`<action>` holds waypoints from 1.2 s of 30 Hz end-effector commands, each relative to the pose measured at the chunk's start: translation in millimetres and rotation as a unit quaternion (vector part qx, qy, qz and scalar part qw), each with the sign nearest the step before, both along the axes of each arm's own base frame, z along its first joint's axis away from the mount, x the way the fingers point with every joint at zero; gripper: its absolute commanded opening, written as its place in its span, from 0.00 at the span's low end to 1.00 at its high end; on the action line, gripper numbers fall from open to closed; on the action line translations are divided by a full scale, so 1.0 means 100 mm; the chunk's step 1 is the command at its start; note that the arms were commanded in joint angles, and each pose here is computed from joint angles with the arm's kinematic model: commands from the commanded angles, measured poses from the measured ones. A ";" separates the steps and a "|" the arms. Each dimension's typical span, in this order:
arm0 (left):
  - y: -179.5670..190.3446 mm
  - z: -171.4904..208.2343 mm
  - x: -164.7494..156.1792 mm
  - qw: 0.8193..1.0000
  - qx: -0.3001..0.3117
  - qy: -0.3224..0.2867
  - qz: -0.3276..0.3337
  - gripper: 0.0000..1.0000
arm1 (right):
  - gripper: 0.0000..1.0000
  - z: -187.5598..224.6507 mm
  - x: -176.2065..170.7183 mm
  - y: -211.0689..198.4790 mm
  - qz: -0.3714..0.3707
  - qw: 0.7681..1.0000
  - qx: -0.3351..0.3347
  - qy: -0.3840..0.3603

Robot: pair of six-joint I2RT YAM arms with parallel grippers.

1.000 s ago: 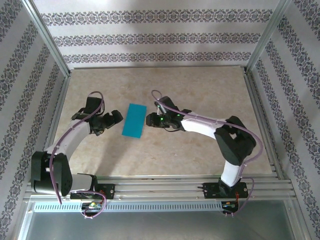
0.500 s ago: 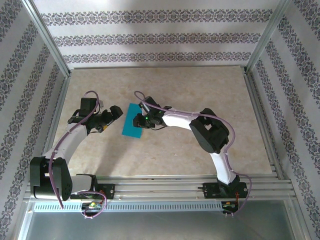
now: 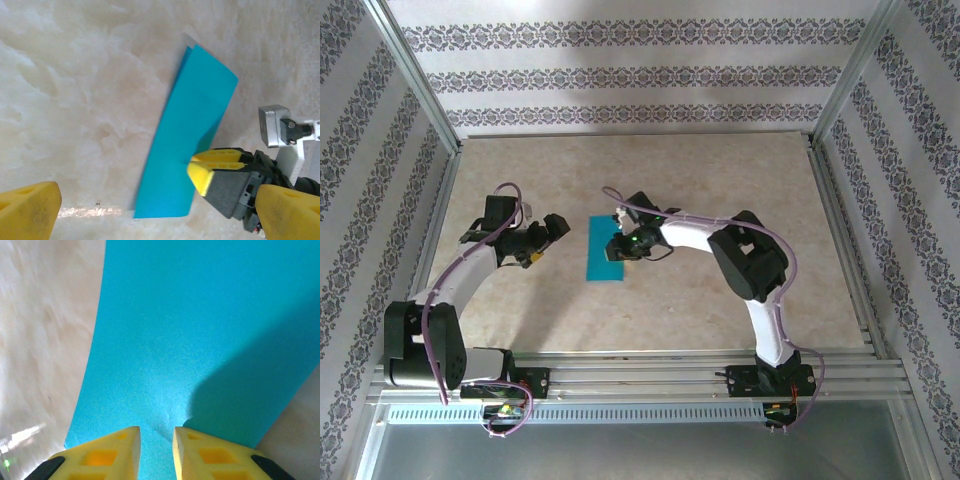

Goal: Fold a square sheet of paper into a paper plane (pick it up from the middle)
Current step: Third fold the triangle at the center of the table.

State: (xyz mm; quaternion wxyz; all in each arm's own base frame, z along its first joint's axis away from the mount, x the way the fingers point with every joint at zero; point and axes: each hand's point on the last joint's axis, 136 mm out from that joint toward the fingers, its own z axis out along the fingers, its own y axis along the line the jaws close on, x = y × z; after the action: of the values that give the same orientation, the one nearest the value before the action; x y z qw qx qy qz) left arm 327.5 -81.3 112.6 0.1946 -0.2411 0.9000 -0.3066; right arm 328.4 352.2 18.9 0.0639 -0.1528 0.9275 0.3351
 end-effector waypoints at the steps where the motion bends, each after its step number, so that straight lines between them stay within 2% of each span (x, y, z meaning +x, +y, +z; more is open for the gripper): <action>1: -0.12 0.09 0.09 0.999 -0.032 -0.023 -0.032 1.00 | 0.29 -0.22 -0.40 -0.43 0.086 0.995 -0.023 0.044; 4: -0.26 0.03 0.06 0.997 -0.047 -0.012 -0.055 1.00 | 0.29 0.06 -0.35 -0.40 0.104 0.994 0.003 0.018; 6: -0.37 -0.01 0.03 0.996 -0.055 -0.002 -0.073 1.00 | 0.31 0.34 -0.23 -0.39 0.081 0.997 0.014 -0.012; 8: -0.49 -0.04 -0.01 0.994 -0.068 0.006 -0.090 1.00 | 0.33 0.61 -0.09 -0.44 0.021 0.999 0.014 -0.040; 10: -0.62 -0.08 -0.05 0.991 -0.077 0.012 -0.105 1.00 | 0.35 0.76 0.04 -0.53 -0.074 0.996 0.014 -0.052; 12: -0.73 -0.11 -0.08 0.990 -0.081 0.018 -0.117 1.00 | 0.38 0.70 0.04 -0.58 -0.151 0.988 0.004 -0.034; 15: -0.87 -0.17 -0.11 0.988 -0.082 0.026 -0.129 1.00 | 0.41 0.56 -0.04 -0.61 -0.216 0.976 -0.025 -0.019; 18: -1.00 -0.25 -0.11 0.986 -0.088 0.035 -0.139 0.99 | 0.40 0.52 -0.02 -0.54 -0.233 0.972 -0.016 -0.016; 22: -1.14 -0.35 -0.11 0.983 -0.095 0.048 -0.150 0.94 | 0.35 0.37 0.00 -0.46 -0.228 0.973 -0.016 0.003; 26: -1.25 -0.39 -0.08 0.980 -0.108 0.053 -0.158 0.86 | 0.32 0.27 0.06 -0.48 -0.231 0.973 -0.021 0.009; 33: -1.34 -0.45 -0.04 0.976 -0.119 0.065 -0.169 0.68 | 0.34 0.06 0.03 -0.53 -0.228 0.973 -0.032 0.029; 36: -1.34 -0.49 -0.03 0.976 -0.117 0.075 -0.166 0.63 | 0.35 -0.04 -0.02 -0.55 -0.222 0.973 -0.036 0.044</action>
State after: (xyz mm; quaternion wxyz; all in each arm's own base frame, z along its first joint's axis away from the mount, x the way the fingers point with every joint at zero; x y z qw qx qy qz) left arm 318.0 -206.1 57.6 0.0425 -0.1417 0.9023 -0.4049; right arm 329.1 299.1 26.2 0.1055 0.0636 0.9502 0.2861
